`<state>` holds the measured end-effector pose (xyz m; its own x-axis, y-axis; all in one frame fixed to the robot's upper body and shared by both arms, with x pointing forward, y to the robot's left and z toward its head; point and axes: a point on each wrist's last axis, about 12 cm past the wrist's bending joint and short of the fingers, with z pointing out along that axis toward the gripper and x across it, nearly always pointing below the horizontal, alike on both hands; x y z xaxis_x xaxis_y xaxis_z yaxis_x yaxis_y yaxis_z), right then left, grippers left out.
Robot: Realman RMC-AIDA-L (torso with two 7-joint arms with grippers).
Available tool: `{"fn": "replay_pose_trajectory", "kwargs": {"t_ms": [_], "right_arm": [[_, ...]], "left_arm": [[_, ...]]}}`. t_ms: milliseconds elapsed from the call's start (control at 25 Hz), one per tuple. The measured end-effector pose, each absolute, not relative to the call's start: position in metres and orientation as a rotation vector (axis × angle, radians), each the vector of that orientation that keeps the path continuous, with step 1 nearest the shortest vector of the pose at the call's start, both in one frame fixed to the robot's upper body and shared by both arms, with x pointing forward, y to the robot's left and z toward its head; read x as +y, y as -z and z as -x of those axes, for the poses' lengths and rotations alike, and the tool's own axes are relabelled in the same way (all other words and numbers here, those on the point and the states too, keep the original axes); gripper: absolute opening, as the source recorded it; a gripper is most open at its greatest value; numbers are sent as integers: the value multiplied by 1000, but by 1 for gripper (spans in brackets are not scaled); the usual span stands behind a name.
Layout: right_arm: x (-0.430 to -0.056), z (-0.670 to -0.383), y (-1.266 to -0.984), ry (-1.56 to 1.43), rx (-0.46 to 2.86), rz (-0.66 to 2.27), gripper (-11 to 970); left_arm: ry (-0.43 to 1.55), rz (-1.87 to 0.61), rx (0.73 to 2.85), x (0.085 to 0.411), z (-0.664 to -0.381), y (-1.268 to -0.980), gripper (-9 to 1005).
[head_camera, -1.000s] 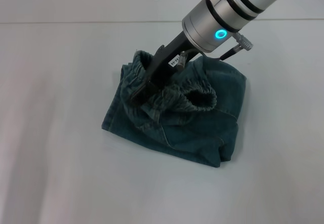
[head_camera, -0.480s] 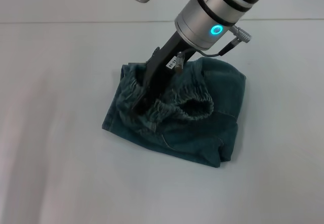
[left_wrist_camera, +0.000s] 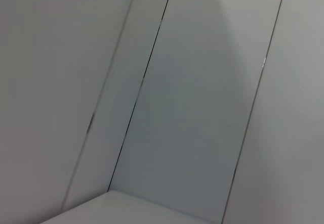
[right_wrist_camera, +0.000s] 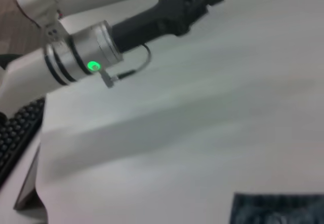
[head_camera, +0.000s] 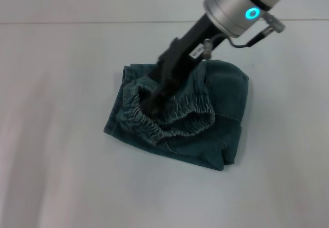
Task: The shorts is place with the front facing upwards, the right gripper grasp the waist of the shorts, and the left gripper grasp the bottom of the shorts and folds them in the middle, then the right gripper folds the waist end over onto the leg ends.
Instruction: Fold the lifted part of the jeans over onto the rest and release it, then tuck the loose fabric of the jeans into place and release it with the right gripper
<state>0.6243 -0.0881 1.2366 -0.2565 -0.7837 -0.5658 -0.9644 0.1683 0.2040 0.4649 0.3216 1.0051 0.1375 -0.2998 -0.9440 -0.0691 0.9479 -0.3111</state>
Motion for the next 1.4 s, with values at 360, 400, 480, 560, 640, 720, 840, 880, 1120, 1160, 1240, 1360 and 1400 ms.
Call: {"fn": "replay_pose_trajectory", "kwargs": {"t_ms": [360, 400, 480, 560, 640, 720, 840, 880, 1120, 1160, 1240, 1360, 1400], "right_arm": [[-131, -623, -1211, -484, 2375, 1706, 920], [-133, -622, -1207, -446, 2399, 1718, 920], [-135, -620, -1199, -374, 2438, 1741, 920], [-135, -619, -1193, -323, 2458, 1760, 919], [-133, -618, -1187, -300, 2467, 1773, 919], [-130, -620, -1183, -279, 2466, 1765, 917], [-127, -624, -1179, -266, 2462, 1735, 915], [-126, -625, -1178, -268, 2459, 1724, 915], [-121, -631, -1176, -266, 2432, 1681, 916], [-120, -632, -1176, -263, 2427, 1673, 916], [-118, -635, -1176, -263, 2417, 1653, 915], [-115, -637, -1177, -278, 2400, 1623, 755], [-114, -638, -1177, -283, 2393, 1615, 733]], "left_arm": [[170, 313, 1444, 321, -467, -1004, 9], [170, 313, 1446, 321, -468, -1004, 9], [173, 312, 1451, 320, -471, -1004, 9], [177, 310, 1455, 319, -474, -1005, 9], [181, 308, 1459, 318, -477, -1005, 8], [185, 306, 1460, 317, -479, -1005, 8], [187, 301, 1458, 316, -481, -1006, 9], [187, 301, 1460, 315, -481, -1006, 9], [182, 301, 1472, 316, -482, -1005, 8], [182, 301, 1474, 316, -482, -1005, 8], [180, 303, 1479, 316, -482, -1004, 8], [177, 303, 1485, 316, -482, -1003, 8], [176, 303, 1488, 316, -482, -1003, 8]]}}
